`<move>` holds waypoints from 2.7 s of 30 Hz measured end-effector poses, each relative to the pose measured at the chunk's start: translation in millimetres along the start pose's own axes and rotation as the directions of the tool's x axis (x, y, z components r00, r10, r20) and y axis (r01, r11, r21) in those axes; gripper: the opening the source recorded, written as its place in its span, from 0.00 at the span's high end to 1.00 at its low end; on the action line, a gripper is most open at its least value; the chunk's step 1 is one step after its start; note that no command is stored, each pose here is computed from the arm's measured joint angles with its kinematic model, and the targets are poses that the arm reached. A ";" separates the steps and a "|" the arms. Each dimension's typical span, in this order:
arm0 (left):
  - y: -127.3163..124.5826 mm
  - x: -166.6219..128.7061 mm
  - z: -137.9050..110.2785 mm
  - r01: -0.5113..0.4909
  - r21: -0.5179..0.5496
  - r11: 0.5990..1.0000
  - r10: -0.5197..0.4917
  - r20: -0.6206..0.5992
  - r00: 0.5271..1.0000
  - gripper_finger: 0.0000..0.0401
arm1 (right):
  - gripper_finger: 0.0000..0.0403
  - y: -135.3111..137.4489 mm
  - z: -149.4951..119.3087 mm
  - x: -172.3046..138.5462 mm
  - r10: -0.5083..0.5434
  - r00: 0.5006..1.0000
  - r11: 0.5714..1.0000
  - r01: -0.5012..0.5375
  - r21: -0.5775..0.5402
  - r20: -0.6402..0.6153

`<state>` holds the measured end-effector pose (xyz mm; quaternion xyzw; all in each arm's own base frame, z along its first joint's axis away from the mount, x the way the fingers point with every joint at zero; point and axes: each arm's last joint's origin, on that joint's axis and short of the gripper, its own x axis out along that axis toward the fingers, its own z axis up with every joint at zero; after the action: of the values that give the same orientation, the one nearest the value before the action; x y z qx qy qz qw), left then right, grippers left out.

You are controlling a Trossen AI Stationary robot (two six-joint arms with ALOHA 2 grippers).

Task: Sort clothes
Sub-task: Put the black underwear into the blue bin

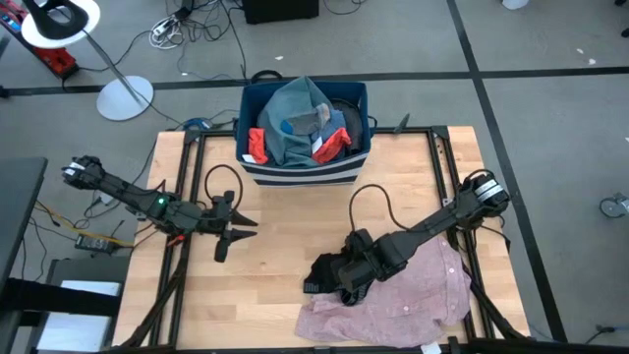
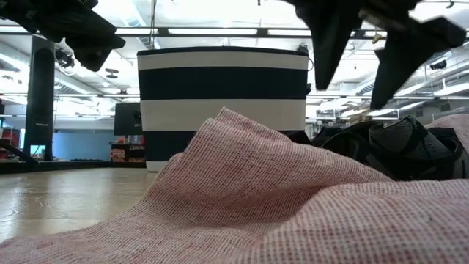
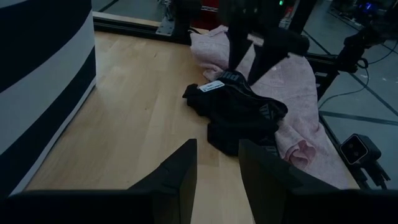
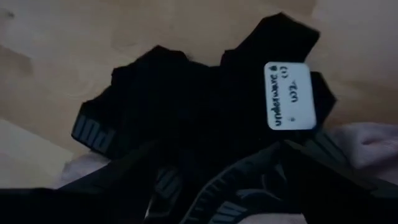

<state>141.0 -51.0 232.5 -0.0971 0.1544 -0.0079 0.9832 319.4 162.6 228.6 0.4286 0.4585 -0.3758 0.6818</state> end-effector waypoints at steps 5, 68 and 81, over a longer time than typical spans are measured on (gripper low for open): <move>0.0 0.0 0.0 0.000 0.000 1.000 0.000 0.000 1.000 0.69 | 0.20 -10.3 0.7 20.2 -0.028 0.999 0.999 0.027 -0.028 -0.038; 0.3 0.0 -0.6 -0.004 0.002 1.000 0.004 -0.005 1.000 0.69 | 0.99 -35.2 95.2 -145.0 0.083 0.963 0.992 -0.055 -0.116 0.257; 2.2 0.0 -2.6 -0.050 0.065 0.997 0.051 -0.013 0.999 0.69 | 0.99 -28.0 163.6 -233.5 0.340 0.760 0.940 -0.256 -0.225 0.554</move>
<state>140.1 -49.3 229.6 -0.0613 0.1639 0.0113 0.9845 274.2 28.7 477.8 0.3121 0.1768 -0.3438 0.8678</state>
